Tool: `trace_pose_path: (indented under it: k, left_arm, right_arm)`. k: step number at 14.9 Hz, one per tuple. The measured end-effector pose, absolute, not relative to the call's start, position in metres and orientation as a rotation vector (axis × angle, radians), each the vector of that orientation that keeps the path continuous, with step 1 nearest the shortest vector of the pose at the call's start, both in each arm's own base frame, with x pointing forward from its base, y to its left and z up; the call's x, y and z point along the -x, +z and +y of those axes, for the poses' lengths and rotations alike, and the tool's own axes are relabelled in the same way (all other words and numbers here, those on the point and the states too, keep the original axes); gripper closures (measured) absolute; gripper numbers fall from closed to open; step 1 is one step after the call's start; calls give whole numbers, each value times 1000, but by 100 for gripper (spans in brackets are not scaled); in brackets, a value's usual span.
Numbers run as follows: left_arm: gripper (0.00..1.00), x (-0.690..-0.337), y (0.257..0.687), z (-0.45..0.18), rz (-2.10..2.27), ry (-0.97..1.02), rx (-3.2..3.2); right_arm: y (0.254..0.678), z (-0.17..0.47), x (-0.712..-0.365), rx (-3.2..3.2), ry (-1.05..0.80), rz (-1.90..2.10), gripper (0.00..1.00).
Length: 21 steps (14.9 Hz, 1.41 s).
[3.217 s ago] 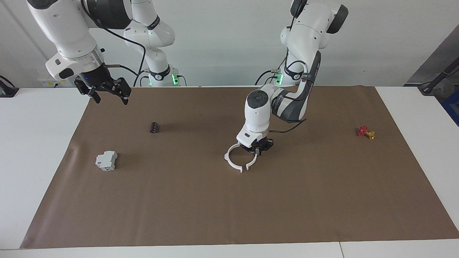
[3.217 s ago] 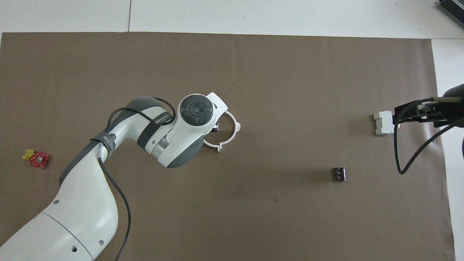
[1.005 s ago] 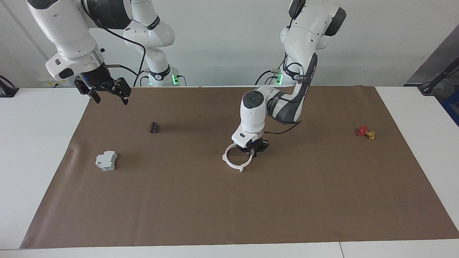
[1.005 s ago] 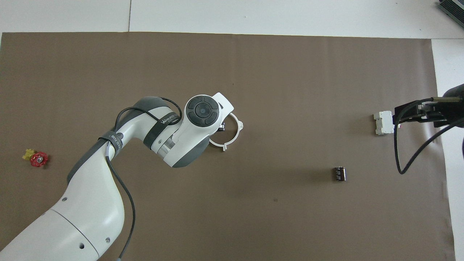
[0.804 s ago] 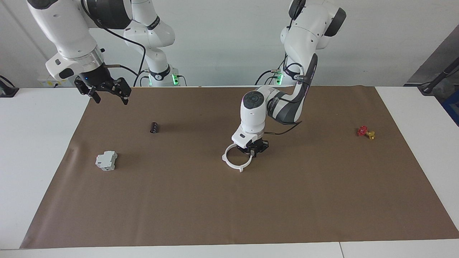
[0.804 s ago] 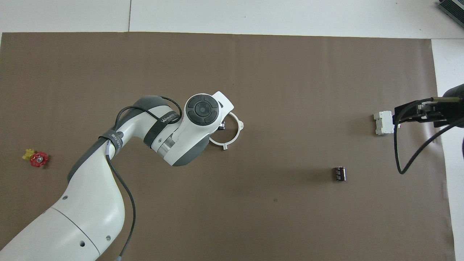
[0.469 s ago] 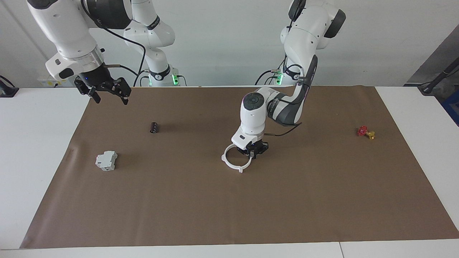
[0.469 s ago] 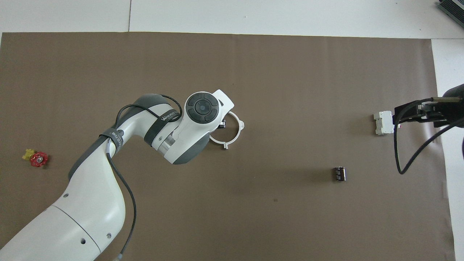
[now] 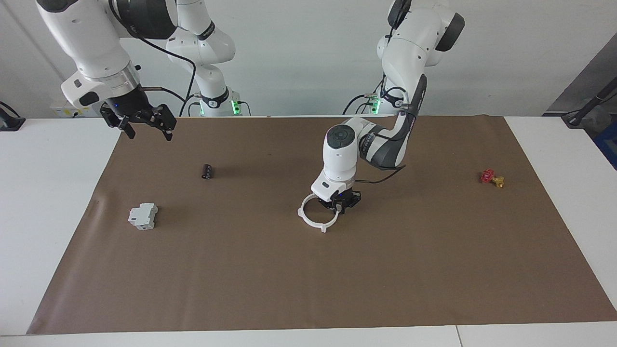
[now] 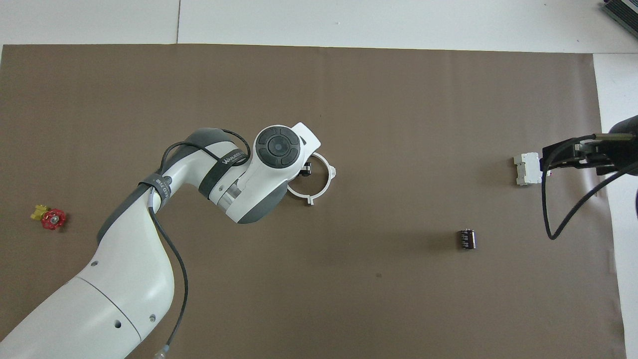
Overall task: Assemble drain pipe with both arms
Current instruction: 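Open the left gripper and lift it off the joined ring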
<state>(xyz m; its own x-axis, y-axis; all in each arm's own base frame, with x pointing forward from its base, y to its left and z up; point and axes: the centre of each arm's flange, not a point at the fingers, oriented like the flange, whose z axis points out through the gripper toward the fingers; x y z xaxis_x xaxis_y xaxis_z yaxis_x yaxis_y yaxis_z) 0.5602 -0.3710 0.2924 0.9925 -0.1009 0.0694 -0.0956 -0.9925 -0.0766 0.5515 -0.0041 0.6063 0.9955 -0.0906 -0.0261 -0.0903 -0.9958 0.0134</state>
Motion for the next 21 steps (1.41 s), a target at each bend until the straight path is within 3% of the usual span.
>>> trace_pose_path:
  k: [2,16,21]
  left_arm:
    - [0,-560,291,-371,156,-113,3059]
    - [0,-593,385,-313,-15,-143,2976]
    - [0,-609,416,-258,14,-64,2982]
  right_arm:
    - [606,-4,-551,-3126,-42,-142,0]
    - [606,-4,-551,-3126,-42,-142,0]
    - [606,-4,-551,-3126,-42,-142,0]
